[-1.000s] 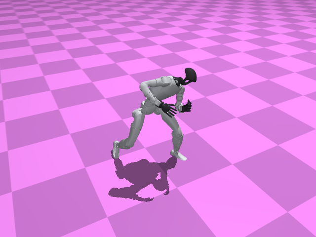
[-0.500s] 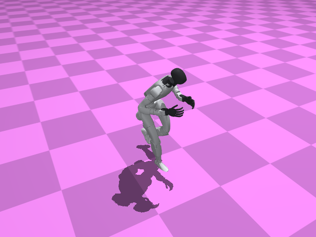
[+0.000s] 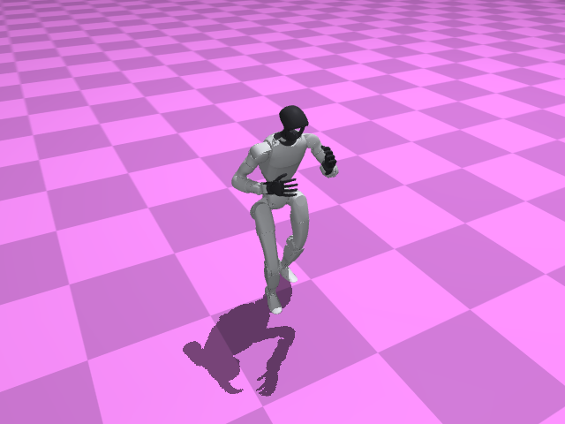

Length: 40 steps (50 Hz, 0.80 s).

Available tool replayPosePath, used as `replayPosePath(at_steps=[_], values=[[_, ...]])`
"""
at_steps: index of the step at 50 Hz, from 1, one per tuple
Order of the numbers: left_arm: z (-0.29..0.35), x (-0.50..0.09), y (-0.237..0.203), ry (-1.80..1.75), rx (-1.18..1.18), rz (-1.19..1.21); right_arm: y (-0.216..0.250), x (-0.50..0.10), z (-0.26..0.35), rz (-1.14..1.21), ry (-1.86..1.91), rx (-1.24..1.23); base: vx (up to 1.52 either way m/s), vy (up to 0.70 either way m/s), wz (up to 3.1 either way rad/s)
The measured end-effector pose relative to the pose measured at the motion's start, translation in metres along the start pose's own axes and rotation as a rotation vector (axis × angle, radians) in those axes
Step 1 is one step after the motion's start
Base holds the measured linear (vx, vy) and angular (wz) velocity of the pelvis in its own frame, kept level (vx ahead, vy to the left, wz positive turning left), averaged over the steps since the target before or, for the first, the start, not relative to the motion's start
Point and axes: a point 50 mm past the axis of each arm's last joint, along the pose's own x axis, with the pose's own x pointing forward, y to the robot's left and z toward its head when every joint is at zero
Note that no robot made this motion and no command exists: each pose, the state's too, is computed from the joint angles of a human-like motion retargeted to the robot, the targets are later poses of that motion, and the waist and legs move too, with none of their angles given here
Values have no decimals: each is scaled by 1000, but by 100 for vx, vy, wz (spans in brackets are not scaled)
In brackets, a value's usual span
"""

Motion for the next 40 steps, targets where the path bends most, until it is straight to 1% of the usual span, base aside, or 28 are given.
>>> replayPosePath(at_steps=[3,5,10,14,18,22,25,27,30,32,35,37,40], values=[[13,-6,-5,-25,-143,70,-8,-20,9,18,70,9,147,4,41],[15,-19,-6,15,-190,75,-9,-30,5,29,130,-13,145,-8,10],[0,-55,6,193,-94,77,-14,-22,-10,-55,133,-97,124,-3,-77],[-15,-114,19,482,-43,153,-12,2,-14,-70,38,-153,119,10,-111],[7,-168,49,689,4,246,-10,7,13,-74,-91,-34,117,12,-142],[23,-194,75,826,123,199,0,9,22,3,-141,41,112,28,-226],[27,-198,84,879,168,114,6,11,17,92,-109,41,104,45,-205],[18,-193,83,868,199,8,13,11,8,94,-85,43,87,51,-154],[-12,-186,77,837,272,-161,29,2,-25,-10,41,76,78,51,-93],[-35,-172,71,788,309,-209,35,-11,-50,-86,177,77,68,39,-105],[-42,-143,52,645,251,-164,29,-35,-57,-119,264,55,65,25,-117],[-40,-127,37,570,149,-128,19,-42,-44,-38,260,75,65,10,-154],[-33,-117,26,537,26,-84,3,-42,-31,8,253,23,64,-5,-238]])
